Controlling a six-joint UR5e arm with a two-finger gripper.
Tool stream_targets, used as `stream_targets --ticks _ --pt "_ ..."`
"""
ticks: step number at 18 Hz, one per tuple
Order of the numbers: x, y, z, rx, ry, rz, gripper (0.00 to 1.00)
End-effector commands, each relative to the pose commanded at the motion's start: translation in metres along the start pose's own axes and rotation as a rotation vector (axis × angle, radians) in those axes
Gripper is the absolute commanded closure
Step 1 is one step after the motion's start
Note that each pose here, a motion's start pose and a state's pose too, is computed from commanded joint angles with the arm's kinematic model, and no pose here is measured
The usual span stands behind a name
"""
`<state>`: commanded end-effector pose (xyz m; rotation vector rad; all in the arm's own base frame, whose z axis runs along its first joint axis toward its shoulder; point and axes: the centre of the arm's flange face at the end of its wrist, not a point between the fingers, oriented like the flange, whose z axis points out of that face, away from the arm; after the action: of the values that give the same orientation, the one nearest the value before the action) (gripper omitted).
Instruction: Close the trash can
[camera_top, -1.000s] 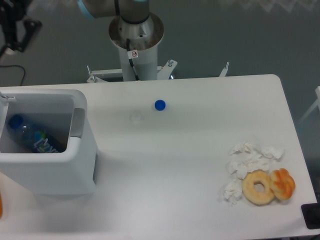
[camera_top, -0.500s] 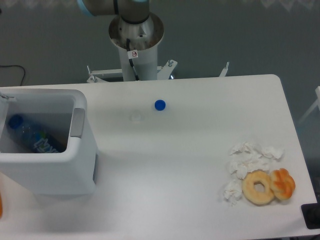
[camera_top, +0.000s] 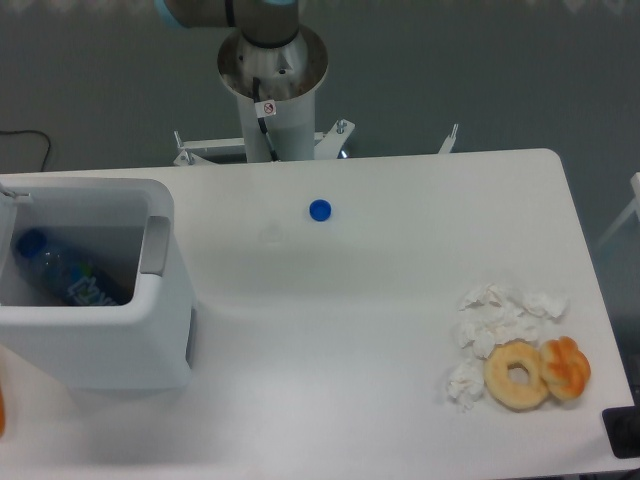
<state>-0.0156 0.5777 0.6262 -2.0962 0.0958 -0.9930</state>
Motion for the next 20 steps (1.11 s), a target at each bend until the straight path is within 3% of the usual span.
stream_targets --ticks 20 --pt "-0.025 0.009 0.008 -0.019 -0.034 -0.043 0.00"
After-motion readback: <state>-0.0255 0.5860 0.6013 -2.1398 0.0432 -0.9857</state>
